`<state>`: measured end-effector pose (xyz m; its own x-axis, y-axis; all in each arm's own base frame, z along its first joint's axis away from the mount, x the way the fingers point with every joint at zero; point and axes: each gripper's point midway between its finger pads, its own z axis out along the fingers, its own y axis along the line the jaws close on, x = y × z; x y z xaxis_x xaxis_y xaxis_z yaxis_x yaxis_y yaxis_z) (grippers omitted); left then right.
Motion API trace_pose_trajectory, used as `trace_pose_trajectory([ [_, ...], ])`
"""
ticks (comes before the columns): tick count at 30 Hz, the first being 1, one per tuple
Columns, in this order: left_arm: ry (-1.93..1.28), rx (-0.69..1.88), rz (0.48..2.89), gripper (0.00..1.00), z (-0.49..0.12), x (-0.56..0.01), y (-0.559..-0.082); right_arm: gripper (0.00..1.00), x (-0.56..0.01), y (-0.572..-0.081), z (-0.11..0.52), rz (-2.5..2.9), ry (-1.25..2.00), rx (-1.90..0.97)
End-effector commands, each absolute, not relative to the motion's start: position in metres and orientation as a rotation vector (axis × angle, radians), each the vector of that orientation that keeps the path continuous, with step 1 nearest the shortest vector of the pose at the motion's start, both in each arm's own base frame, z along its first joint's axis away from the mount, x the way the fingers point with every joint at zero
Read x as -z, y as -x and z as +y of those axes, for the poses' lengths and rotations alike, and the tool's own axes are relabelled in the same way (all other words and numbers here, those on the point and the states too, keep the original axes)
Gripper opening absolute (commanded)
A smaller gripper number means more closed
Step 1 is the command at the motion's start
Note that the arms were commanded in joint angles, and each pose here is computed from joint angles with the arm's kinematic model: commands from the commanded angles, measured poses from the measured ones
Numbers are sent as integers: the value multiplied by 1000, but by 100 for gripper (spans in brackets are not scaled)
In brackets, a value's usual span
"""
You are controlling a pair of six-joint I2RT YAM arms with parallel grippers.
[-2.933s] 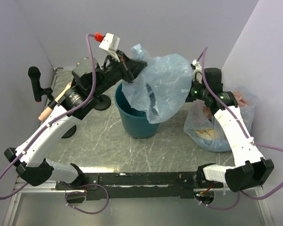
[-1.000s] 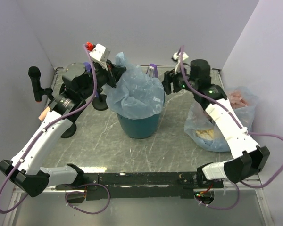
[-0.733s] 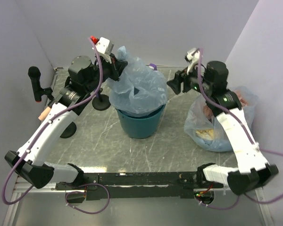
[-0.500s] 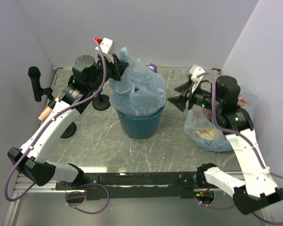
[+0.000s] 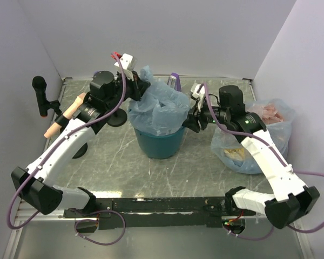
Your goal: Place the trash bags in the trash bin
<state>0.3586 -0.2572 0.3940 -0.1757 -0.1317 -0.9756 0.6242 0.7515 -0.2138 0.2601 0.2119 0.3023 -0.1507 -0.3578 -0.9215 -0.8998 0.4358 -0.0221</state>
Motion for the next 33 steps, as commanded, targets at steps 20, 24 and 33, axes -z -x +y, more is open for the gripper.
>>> trace_pose_trajectory([
  [20,-481,682,1475,1,-256,-396,-353,55,-344,-246,212,1598,1085,-680],
  [24,-472,683,1488,1,-256,-391,-354,54,-339,-254,226,1607,1120,-686],
  [33,-474,611,1544,1,-256,-365,-372,54,-307,-274,230,1725,1064,-643],
])
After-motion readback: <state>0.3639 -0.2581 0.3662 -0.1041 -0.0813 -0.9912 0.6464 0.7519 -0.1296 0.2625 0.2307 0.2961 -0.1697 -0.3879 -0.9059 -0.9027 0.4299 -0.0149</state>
